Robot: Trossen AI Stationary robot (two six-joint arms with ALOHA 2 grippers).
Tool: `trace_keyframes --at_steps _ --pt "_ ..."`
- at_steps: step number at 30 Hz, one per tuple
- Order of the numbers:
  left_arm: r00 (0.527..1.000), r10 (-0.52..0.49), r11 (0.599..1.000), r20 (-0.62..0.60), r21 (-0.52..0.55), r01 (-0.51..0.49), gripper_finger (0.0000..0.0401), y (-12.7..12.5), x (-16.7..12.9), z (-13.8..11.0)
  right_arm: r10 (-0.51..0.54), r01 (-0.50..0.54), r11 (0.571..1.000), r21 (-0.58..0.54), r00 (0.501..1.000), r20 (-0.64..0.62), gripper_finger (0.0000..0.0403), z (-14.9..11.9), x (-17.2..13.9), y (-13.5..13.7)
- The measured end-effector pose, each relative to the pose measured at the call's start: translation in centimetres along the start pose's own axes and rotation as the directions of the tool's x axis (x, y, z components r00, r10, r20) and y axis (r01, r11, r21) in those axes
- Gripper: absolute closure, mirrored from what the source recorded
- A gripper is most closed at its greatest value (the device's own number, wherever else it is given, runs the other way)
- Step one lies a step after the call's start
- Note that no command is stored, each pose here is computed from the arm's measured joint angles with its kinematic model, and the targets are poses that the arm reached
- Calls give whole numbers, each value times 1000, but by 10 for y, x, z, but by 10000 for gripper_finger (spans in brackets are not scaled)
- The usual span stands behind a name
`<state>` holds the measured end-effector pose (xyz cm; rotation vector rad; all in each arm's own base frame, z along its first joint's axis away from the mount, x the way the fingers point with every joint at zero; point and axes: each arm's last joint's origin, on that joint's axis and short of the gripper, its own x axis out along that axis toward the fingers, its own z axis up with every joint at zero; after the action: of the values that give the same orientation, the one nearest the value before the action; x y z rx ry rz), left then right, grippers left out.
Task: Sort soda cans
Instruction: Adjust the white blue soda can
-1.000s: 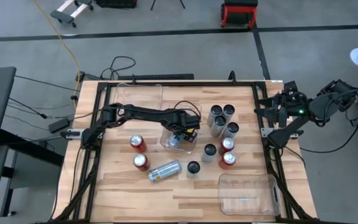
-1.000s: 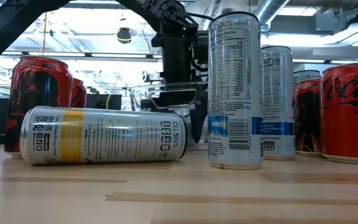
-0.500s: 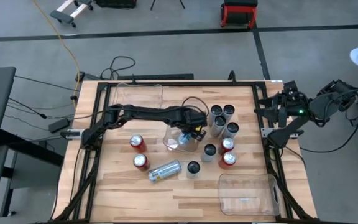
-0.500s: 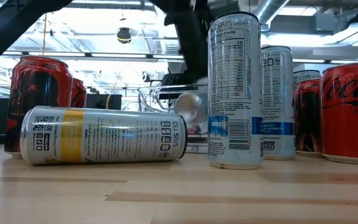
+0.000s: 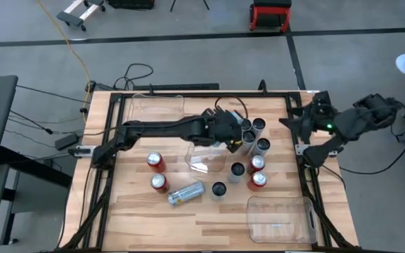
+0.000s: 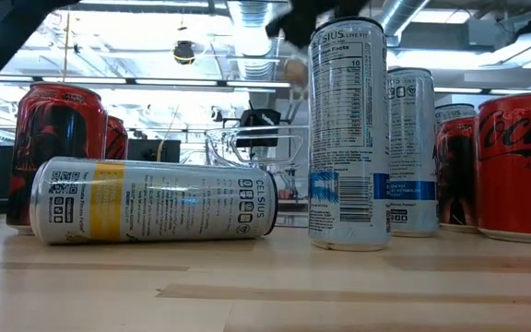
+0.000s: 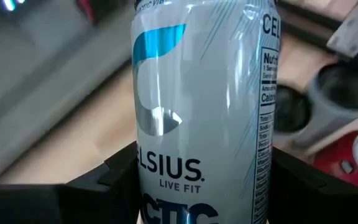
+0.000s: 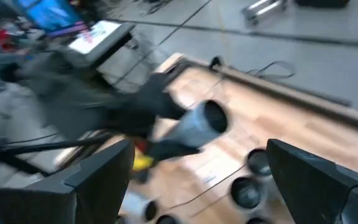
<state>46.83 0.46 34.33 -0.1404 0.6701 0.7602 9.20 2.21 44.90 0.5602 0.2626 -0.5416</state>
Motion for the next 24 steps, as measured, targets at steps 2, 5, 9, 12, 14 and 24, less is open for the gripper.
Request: trace_keyframes --at_steps 2,5,9,12,14,24 --pt "998 -10 999 67 42 7 162 0 -15 6 -14 14 996 -92 1000 3 20 2 7 4" --pt "991 -42 997 127 66 34 162 1 -33 14 57 -63 979 -193 998 -34 20 8 20 15" --pt "981 -64 994 181 97 47 156 7 -53 23 194 -211 953 -217 976 -96 20 18 47 30" --pt "972 -90 991 215 119 65 155 11 -70 29 236 -257 942 -215 964 -120 20 25 67 33" --pt "968 -103 988 229 137 72 154 14 -80 30 213 -238 944 -230 969 -129 20 27 79 30" --pt "966 -53 993 253 111 26 153 23 -105 30 375 -391 906 -164 919 -120 4 48 124 34"
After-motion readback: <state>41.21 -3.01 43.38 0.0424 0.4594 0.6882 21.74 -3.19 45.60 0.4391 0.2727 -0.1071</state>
